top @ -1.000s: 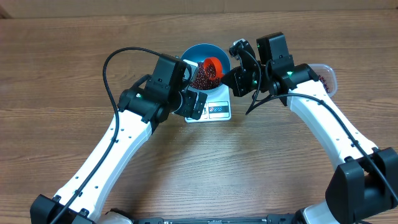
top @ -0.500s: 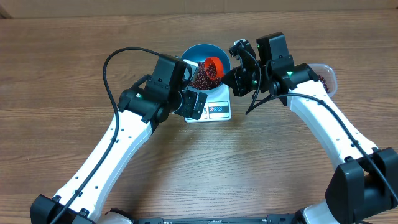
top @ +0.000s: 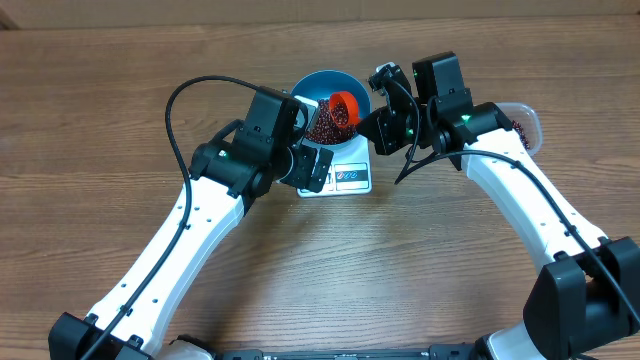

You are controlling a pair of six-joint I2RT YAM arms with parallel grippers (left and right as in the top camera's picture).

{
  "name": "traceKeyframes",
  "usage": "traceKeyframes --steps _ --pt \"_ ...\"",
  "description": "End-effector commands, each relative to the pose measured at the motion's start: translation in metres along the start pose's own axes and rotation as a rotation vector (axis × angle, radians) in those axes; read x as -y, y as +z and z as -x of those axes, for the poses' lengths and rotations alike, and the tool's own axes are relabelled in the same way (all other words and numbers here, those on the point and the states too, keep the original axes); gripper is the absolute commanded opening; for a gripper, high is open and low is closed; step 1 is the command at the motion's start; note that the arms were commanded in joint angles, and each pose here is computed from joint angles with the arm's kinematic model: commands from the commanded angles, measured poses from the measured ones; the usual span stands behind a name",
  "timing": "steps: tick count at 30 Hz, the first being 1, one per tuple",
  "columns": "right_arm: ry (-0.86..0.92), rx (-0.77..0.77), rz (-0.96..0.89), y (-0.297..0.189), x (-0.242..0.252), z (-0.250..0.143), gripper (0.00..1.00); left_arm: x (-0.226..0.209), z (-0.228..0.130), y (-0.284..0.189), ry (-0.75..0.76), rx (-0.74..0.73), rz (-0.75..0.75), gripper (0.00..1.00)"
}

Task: Scoop item into bowl and weigh 150g on scale
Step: 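Keep tipping the scoop slowly until the scale reads 150 g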

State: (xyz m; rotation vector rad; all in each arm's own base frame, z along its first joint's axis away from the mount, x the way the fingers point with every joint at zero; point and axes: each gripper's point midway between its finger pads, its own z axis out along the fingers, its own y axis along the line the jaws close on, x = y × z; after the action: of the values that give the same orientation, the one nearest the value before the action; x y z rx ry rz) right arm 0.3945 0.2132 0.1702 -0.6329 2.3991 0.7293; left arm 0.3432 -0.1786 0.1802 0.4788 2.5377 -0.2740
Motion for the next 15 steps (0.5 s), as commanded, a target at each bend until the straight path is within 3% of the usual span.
traceKeyframes --steps 1,13,15 --pt "-0.021 0.062 -0.008 -0.016 -0.004 0.020 0.04 0.002 0.001 -0.003 0.019 0.008 -0.011 1.00" --pt "0.105 0.107 -0.002 -0.017 -0.004 0.032 0.04 0.002 0.001 -0.003 0.019 0.008 -0.011 0.99" --pt "0.057 0.106 0.033 -0.017 -0.011 0.032 0.04 0.002 0.001 -0.003 0.019 0.008 -0.011 0.99"
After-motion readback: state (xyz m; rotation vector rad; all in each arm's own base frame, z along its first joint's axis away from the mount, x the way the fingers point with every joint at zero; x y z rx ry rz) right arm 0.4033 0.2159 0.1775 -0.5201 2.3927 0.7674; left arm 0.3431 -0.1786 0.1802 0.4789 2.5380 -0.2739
